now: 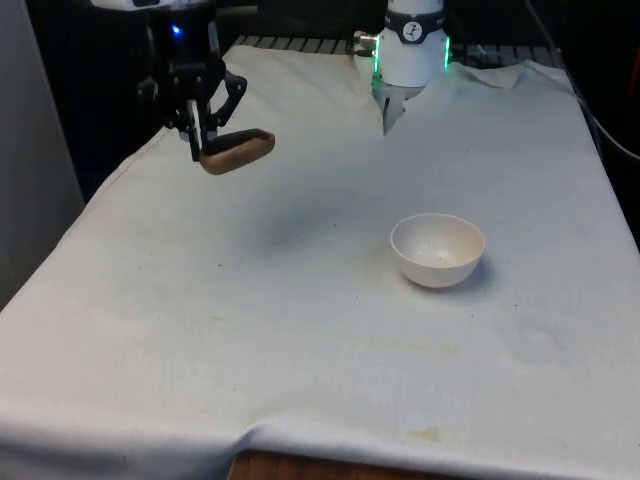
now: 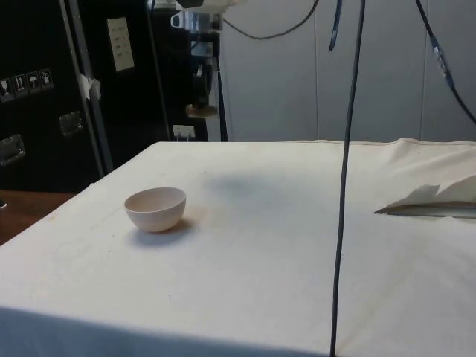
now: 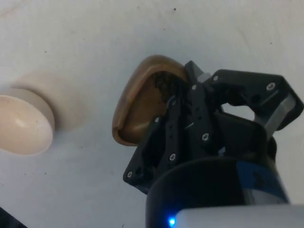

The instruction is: Pour the coffee beans from the cup into the bowl.

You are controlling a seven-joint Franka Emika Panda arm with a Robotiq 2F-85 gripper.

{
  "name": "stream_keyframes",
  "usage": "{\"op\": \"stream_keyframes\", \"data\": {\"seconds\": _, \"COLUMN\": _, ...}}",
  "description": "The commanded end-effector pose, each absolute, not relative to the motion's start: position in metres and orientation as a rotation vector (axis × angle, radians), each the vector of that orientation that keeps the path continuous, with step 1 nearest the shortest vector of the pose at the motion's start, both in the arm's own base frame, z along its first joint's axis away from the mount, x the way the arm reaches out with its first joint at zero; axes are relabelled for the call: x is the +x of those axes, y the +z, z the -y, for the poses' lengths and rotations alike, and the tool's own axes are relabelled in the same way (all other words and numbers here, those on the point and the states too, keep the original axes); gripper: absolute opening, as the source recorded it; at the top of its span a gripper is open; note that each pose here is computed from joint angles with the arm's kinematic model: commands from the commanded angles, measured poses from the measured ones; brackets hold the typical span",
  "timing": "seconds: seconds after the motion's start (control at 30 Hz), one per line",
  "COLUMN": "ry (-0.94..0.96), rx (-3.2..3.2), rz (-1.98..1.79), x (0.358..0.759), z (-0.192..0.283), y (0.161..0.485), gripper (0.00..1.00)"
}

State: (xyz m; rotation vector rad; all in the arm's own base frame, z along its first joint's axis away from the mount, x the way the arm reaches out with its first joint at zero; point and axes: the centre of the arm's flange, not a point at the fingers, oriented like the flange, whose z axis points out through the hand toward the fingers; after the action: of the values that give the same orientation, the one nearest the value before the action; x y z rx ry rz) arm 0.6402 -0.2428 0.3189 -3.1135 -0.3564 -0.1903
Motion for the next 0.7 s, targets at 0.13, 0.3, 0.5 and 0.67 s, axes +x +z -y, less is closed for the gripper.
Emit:
{"op": "stream_keyframes", "data": {"seconds": 0.13, "ry": -0.2, "rx": -3.123, "rz": 0.352, "x": 0.651, "z": 0.225, "y": 0.325, "gripper": 0.0}}
{"op": "stream_keyframes", "data": {"seconds": 0.3, "ry": -0.213, "rx": -3.116, "rz": 0.357, "x": 0.657, "z": 0.214, "y": 0.327, "gripper": 0.0}}
{"op": "stream_keyframes", "data": {"seconds": 0.5, "ry": -0.208, "rx": -3.137, "rz": 0.367, "x": 0.669, "z": 0.189, "y": 0.328, "gripper": 0.0}}
{"op": "stream_keyframes", "data": {"seconds": 0.67, "ry": -0.204, "rx": -3.151, "rz": 0.375, "x": 0.674, "z": 0.174, "y": 0.329, "gripper": 0.0}}
